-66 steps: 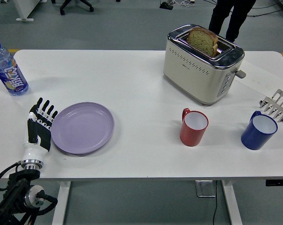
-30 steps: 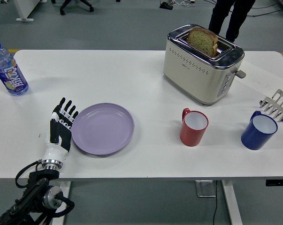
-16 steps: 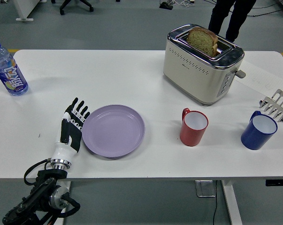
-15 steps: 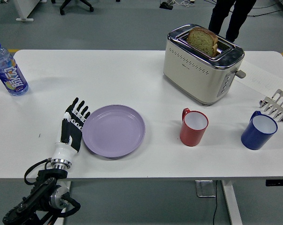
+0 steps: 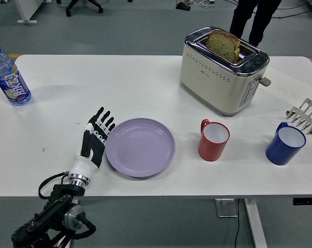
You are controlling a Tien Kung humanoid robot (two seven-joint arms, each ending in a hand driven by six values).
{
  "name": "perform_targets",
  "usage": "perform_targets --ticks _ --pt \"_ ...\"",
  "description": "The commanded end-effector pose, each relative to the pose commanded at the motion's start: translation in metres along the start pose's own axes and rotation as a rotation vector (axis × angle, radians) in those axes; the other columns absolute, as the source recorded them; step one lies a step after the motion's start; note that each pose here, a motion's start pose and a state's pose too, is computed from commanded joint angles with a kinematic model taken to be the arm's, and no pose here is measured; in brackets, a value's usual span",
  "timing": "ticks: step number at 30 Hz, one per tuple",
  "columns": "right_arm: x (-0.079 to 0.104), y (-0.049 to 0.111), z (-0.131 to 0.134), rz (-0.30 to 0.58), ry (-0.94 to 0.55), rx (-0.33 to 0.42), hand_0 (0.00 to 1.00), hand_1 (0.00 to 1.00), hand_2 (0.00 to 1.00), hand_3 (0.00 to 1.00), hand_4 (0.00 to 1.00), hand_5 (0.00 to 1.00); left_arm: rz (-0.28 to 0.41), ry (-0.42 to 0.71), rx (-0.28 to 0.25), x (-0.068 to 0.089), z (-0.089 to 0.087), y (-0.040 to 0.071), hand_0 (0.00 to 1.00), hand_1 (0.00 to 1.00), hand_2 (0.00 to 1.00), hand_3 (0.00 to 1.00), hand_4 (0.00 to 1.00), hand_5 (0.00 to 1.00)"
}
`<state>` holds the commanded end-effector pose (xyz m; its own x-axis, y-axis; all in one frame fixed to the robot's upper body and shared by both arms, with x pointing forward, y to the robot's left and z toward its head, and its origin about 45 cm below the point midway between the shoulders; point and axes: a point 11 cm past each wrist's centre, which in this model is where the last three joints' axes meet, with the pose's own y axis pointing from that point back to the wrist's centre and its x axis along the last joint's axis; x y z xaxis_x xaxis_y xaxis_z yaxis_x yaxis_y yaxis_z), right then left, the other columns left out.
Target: Push plate across desktop
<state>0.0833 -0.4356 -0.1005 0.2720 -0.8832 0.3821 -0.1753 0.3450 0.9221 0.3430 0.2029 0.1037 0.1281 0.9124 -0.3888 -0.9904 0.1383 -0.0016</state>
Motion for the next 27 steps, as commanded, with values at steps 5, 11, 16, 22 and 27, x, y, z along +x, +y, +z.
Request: perform_targets --ticks 5,11,16,22,27 --pt "0.000 0.000 0.000 0.001 -0.001 0.000 0.627 0.581 0.662 0.609 0.178 0.302 -0.036 -0.003 0.014 -0.010 -0.004 -0.001 0.907 0.939 0.966 0.998 0.464 0.998" --pt "0.000 0.000 0.000 0.001 -0.003 0.000 0.627 0.581 0.662 0.609 0.178 0.302 -0.060 -0.003 0.026 -0.017 -0.007 0.000 0.907 0.939 0.966 0.998 0.462 0.998" --pt "0.000 0.000 0.001 0.000 -0.004 -0.002 0.627 0.581 0.662 0.609 0.178 0.302 -0.069 -0.003 0.026 -0.020 -0.007 0.000 0.907 0.939 0.966 0.998 0.462 0.998" --pt "-0.001 0.000 0.001 -0.001 -0.004 -0.004 0.628 0.580 0.663 0.609 0.178 0.302 -0.064 -0.009 0.023 -0.019 -0.005 -0.001 0.907 0.937 0.966 0.998 0.461 0.998" --pt "0.000 0.000 0.000 0.002 -0.007 -0.001 0.628 0.580 0.662 0.609 0.179 0.301 -0.029 -0.022 0.002 -0.006 0.006 -0.005 0.903 0.924 0.964 0.998 0.463 0.998"
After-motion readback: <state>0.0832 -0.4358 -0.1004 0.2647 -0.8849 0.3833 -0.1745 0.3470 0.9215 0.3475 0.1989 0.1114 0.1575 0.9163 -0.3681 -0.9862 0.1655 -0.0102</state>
